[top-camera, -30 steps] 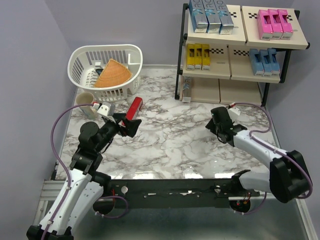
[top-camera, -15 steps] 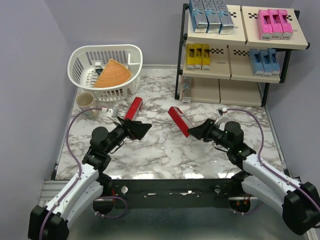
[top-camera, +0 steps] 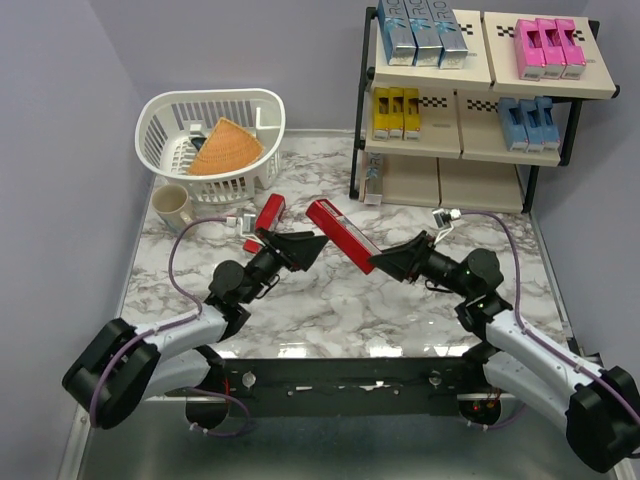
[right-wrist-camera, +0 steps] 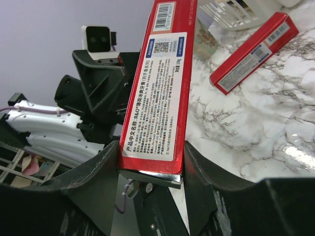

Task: Place and organize the toothpastes onto the shelf
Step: Pick up the toothpaste from the center of the board.

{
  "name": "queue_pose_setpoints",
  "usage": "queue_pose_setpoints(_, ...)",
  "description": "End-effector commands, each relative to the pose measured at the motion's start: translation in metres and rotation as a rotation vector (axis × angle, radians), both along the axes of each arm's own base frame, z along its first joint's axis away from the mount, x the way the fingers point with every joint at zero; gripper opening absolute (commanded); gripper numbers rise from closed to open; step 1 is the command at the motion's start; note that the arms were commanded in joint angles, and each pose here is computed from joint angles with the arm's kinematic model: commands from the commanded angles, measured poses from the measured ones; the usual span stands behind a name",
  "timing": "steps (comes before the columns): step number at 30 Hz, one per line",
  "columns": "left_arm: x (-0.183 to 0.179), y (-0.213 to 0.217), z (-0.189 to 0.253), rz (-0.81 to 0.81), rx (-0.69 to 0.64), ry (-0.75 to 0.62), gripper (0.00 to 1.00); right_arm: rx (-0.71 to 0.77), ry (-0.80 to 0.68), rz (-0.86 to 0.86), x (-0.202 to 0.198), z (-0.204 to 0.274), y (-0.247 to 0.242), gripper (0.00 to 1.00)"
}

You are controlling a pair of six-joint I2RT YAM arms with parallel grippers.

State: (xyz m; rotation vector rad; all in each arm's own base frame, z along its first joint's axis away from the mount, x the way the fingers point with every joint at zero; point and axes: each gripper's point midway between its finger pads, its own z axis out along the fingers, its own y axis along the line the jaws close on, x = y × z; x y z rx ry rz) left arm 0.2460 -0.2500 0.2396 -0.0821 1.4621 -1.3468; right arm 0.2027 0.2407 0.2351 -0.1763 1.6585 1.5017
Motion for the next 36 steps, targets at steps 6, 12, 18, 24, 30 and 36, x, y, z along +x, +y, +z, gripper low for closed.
queue_pose_setpoints(6, 0.013, -0.004, 0.05, 0.027, -0.286, -0.17, 0.99, 0.1, -0.037, 0.105, -0.018, 0.026, 0.007, 0.44)
queue_pose_setpoints(12, 0.003, -0.016, 0.075, 0.005, -0.235, -0.322, 0.99, 0.101, -0.008, 0.107, -0.017, 0.023, 0.008, 0.44)
queue_pose_setpoints(18, 0.005, -0.015, 0.082, 0.007, -0.267, -0.312, 0.99, 0.109, -0.003, 0.118, -0.017, 0.024, 0.009, 0.44)
queue_pose_setpoints(24, 0.01, -0.023, 0.082, -0.018, -0.29, -0.279, 0.99, 0.136, 0.016, 0.159, -0.02, 0.029, 0.012, 0.44)
queue_pose_setpoints(30, 0.01, -0.018, 0.095, -0.002, -0.325, -0.295, 0.99, 0.14, 0.047, 0.171, -0.021, 0.026, 0.014, 0.44)
queue_pose_setpoints(36, 0.003, -0.011, 0.101, -0.013, -0.365, -0.28, 0.98, 0.095, 0.122, 0.143, -0.012, 0.007, 0.016, 0.49)
